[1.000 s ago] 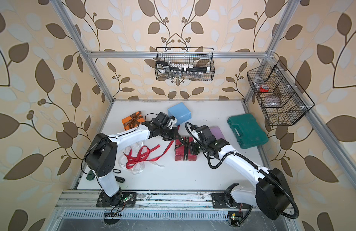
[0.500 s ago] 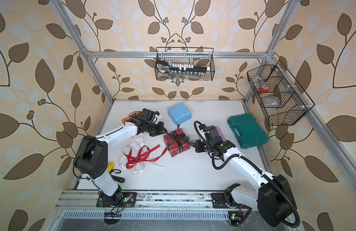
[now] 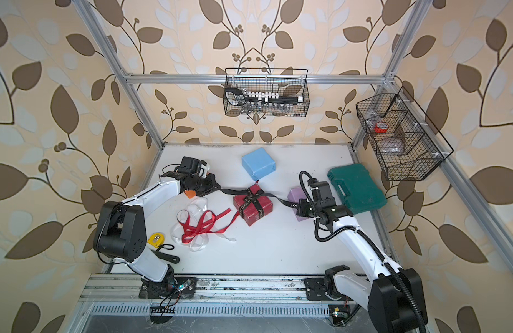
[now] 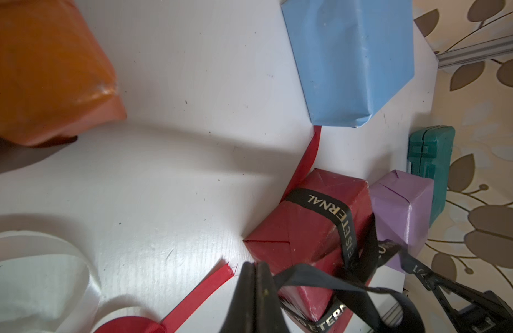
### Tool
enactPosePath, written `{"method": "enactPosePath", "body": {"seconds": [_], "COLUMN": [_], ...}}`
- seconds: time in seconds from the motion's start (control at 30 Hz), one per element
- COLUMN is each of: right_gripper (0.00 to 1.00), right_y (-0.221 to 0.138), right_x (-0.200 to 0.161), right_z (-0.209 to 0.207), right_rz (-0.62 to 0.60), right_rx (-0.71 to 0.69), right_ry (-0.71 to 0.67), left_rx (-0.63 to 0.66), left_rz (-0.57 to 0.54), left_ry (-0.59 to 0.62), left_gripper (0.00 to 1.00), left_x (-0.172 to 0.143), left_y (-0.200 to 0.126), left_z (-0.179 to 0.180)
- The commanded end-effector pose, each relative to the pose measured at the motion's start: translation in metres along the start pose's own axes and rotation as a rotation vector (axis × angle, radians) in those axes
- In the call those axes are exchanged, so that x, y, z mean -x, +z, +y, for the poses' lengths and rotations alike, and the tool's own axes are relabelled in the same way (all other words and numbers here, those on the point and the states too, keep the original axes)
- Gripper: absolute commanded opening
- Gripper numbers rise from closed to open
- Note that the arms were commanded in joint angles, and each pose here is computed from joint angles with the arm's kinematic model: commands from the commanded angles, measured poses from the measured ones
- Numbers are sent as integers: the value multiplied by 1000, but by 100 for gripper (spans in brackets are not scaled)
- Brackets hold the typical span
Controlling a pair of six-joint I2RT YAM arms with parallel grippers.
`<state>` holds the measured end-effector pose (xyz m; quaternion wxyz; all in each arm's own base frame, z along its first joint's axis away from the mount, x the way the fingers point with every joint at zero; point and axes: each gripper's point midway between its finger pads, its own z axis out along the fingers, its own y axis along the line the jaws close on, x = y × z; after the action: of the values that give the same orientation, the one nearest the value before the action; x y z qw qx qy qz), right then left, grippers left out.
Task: Untie the ribbon bows on the gift boxes
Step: Untie the ribbon from the gift box.
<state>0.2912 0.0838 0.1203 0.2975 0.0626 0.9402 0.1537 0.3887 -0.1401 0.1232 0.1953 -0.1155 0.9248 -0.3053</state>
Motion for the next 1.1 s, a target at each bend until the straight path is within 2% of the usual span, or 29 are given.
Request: {"method": "enactPosePath", "body": {"seconds": [0.0,0.2,0.33,0.37,0.4,0.43,0.5,0.6,0.67,0.8,0.97,1.07], "right_gripper": [0,0,0,10,29,42,60,73,74,74,73,69], "right_y": [-5,-17,-21,-19,-18,-18,-21,-32,-38,-38,-30,-22], "right_x": [-4,5,11,10,10,10,14,25,33,38,40,43], "right_z": [-20,-40,-33,-28,-23,-22,-20,-13,0,53,114,142], "right_rz": [-3,-63,-88,-77,-65,-56,-64,-119,-139,-110,-90,-58], "right_rx": [-70,-160,-117,-86,-63,-57,-53,-29,33,277,465,580], "right_ry": [44,74,81,80,77,76,74,61,50,43,19,46], "left_rx": [1,48,67,75,78,79,77,58,5,-143,-154,-113], "left_rz": [-40,-79,-92,-89,-85,-80,-82,-114,-118,-86,28,81], "left_ry": [28,-5,-36,-40,-43,-46,-45,-26,-6,74,191,228], "left_gripper": [0,0,0,26,62,97,99,99,99,99,99,99], "left_x": [5,12,10,9,8,7,7,12,15,12,-10,-24], "left_y": [-18,-34,-41,-43,-44,-44,-47,-57,-60,-56,-20,5], "left_z": [0,22,35,37,37,36,34,25,12,-35,-74,-77]}}
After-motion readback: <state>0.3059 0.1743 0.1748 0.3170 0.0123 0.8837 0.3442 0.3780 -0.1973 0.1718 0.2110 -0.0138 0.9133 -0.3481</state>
